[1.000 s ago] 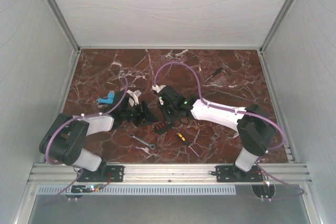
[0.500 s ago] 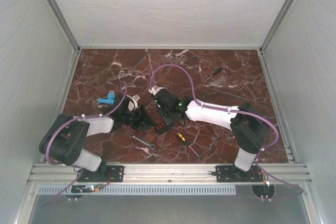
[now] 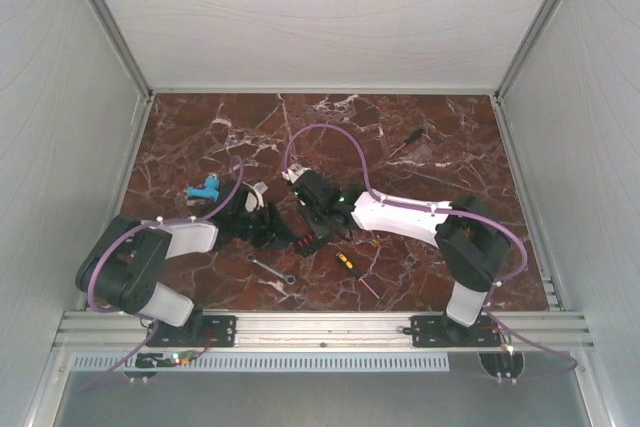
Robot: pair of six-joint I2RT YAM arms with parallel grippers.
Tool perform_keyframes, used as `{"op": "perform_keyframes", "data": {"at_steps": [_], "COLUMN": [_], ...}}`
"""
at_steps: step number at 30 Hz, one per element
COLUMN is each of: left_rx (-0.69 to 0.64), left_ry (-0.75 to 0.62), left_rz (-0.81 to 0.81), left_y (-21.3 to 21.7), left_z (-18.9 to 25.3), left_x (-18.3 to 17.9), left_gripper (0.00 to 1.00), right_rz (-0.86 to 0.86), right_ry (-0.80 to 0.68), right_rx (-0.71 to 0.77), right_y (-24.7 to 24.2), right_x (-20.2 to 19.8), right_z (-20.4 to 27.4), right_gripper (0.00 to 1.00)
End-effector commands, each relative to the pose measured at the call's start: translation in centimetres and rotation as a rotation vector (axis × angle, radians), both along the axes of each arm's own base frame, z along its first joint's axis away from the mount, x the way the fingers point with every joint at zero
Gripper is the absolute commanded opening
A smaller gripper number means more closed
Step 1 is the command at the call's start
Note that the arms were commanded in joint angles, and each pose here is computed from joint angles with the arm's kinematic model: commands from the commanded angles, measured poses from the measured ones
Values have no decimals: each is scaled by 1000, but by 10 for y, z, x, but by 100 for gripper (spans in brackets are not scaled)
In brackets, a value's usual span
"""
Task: Snap on the fuse box
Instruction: Install the fuse at the fuse box base.
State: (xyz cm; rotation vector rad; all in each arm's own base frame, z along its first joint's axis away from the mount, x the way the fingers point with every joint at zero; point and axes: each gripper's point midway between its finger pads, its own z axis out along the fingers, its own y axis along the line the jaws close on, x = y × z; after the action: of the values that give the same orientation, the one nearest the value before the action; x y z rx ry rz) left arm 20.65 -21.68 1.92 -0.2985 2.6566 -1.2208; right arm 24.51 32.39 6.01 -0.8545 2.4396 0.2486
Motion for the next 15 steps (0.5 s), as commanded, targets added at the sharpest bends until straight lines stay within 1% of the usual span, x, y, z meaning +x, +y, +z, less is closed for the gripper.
{"op": "perform_keyframes", "data": {"at_steps": [1,15], "left_rx": [24,21], "left_ry": [6,11], "left_rz": [6,3], "left_y": [-1,-1], "left_z": [-2,-3], "left_x": [4,4], "left_gripper": [43,43], "right_rz": [14,12], "right_ry": [-29,-59], "right_rx": [6,4], "right_y": [9,14], "right_x": [5,3], "right_z": [9,13], "right_gripper": [0,0]}}
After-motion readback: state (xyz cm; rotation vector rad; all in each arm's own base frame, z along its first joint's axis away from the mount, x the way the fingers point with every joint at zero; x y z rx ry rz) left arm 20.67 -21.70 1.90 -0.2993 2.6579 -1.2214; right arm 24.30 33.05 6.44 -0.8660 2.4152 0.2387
